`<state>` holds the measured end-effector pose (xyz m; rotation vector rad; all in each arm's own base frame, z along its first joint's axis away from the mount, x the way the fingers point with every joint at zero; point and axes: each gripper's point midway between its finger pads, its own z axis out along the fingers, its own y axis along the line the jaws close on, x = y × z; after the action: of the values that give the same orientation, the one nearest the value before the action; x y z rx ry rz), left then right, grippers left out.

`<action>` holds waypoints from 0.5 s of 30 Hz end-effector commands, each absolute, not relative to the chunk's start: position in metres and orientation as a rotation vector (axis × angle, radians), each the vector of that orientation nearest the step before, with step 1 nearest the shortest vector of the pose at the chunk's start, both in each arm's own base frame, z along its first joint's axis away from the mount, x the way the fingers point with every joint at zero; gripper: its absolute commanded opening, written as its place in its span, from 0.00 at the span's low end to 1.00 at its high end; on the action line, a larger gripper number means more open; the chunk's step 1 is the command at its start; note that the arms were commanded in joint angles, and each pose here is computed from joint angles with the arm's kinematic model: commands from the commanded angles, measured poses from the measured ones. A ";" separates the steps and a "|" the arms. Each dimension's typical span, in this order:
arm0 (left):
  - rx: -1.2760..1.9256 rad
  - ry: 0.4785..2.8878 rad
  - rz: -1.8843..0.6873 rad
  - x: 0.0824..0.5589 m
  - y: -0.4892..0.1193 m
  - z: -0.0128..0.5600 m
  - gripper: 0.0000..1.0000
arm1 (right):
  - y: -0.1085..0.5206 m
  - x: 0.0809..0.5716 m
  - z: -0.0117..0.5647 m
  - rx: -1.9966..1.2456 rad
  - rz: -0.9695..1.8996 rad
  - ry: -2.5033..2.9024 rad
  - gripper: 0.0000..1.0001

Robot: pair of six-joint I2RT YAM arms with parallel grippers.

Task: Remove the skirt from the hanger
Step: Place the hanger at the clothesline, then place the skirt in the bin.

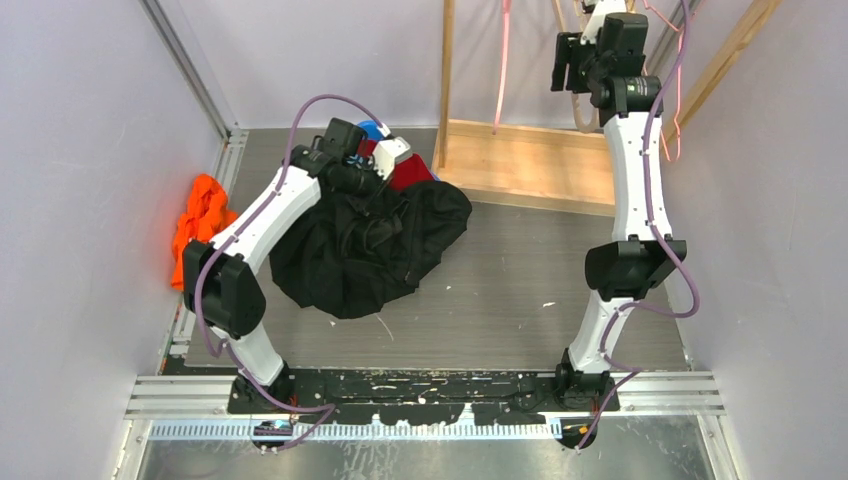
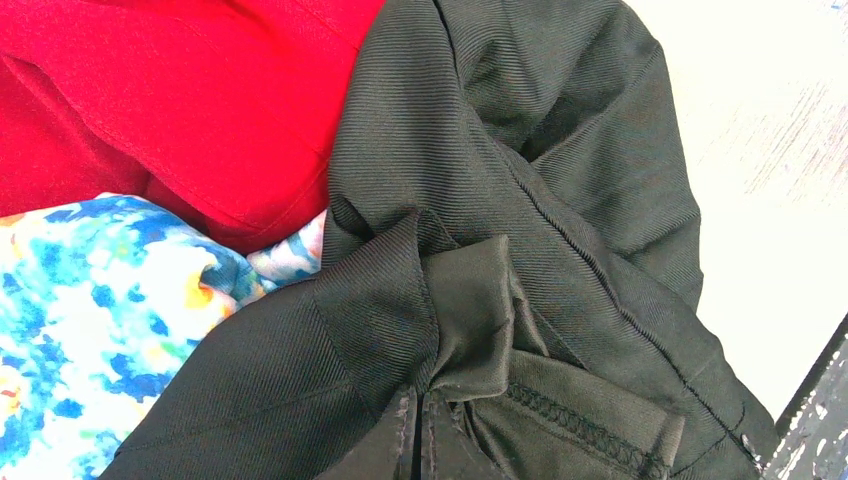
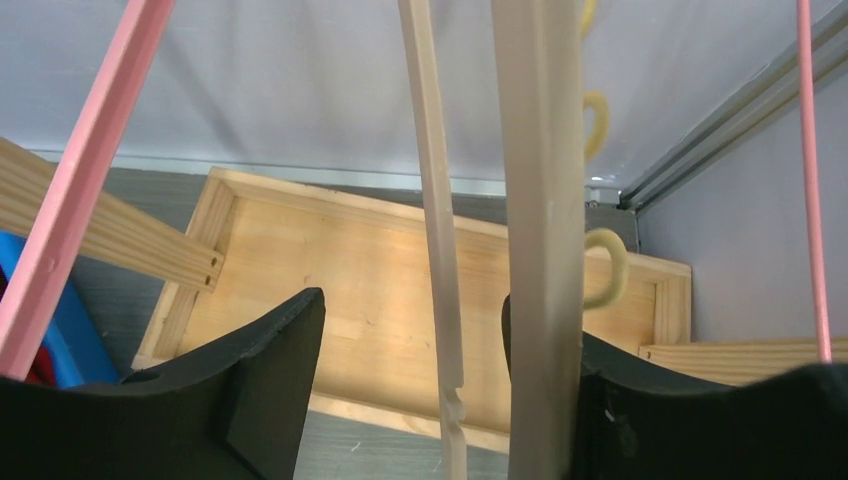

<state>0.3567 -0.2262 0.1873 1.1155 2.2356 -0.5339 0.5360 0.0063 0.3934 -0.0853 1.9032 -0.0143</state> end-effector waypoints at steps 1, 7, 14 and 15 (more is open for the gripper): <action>1.125 2.169 -0.556 0.351 -0.234 0.206 0.00 | 0.005 0.500 0.436 -0.057 -0.004 1.833 0.71; 1.102 2.147 -0.526 0.353 -0.231 0.208 0.00 | 0.004 0.467 0.463 -0.072 -0.014 1.774 0.82; 1.094 2.128 -0.497 0.354 -0.228 0.213 0.00 | 0.006 0.433 0.484 -0.094 -0.023 1.717 0.89; 1.096 2.128 -0.501 0.354 -0.229 0.213 0.00 | 0.006 0.430 0.484 -0.095 -0.028 1.719 0.89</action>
<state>0.3548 -0.2245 0.1902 1.1105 2.2044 -0.4990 0.4472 0.0060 0.4523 -0.0824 1.8186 -0.0143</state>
